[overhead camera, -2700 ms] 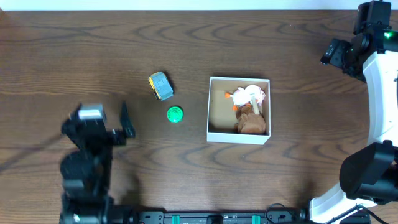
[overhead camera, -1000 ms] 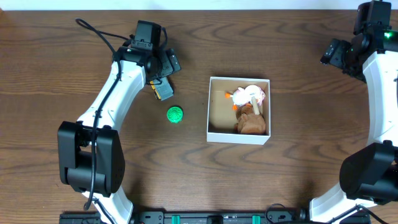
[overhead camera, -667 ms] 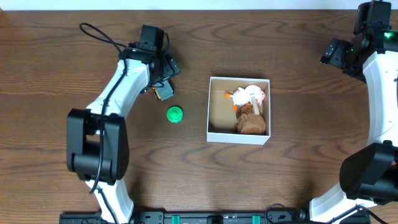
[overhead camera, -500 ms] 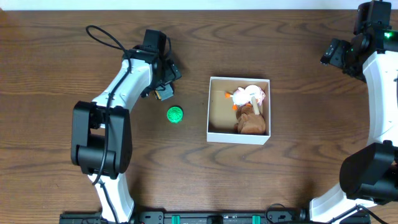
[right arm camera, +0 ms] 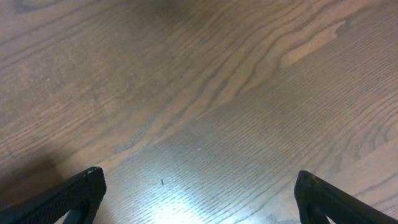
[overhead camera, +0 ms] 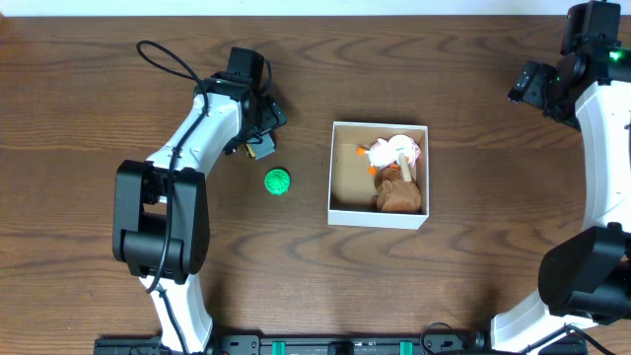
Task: Pack container
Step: 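Descend and close the left gripper on the dump truck, lift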
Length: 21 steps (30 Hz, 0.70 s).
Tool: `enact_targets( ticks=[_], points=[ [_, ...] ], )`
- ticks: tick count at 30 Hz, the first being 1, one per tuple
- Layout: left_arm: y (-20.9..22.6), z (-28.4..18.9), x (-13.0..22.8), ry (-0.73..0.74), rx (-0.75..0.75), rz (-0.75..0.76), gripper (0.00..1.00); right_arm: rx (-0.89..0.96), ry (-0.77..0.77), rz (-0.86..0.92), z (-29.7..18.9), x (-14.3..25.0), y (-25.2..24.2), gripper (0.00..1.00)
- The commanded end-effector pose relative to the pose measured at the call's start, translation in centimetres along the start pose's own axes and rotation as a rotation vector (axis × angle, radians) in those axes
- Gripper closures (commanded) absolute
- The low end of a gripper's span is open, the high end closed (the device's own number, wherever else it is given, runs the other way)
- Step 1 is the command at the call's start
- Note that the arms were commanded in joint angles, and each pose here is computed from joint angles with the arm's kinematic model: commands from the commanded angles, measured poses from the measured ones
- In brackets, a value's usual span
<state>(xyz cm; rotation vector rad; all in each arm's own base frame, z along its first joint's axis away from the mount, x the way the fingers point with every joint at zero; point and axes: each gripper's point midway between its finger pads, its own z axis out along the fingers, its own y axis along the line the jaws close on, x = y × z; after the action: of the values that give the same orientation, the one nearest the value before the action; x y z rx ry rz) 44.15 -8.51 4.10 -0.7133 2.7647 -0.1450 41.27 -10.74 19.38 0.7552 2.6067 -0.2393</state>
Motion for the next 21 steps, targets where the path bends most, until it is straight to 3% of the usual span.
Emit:
enact_targets(
  ticks=[1, 15, 21],
  points=[
    [0.7, 0.1, 0.0, -0.011, -0.029, -0.011, 0.05, 0.003, -0.015, -0.005, -0.4, -0.4, -0.2, 0.01],
    [2.6, 1.1, 0.9, -0.014, -0.102, 0.004, 0.05, 0.003, -0.015, -0.005, -0.4, -0.4, -0.2, 0.01],
    [2.5, 1.1, 0.7, -0.019, -0.096, 0.003, 0.25, 0.003, -0.015, -0.005, -0.4, -0.4, -0.2, 0.01]
  ],
)
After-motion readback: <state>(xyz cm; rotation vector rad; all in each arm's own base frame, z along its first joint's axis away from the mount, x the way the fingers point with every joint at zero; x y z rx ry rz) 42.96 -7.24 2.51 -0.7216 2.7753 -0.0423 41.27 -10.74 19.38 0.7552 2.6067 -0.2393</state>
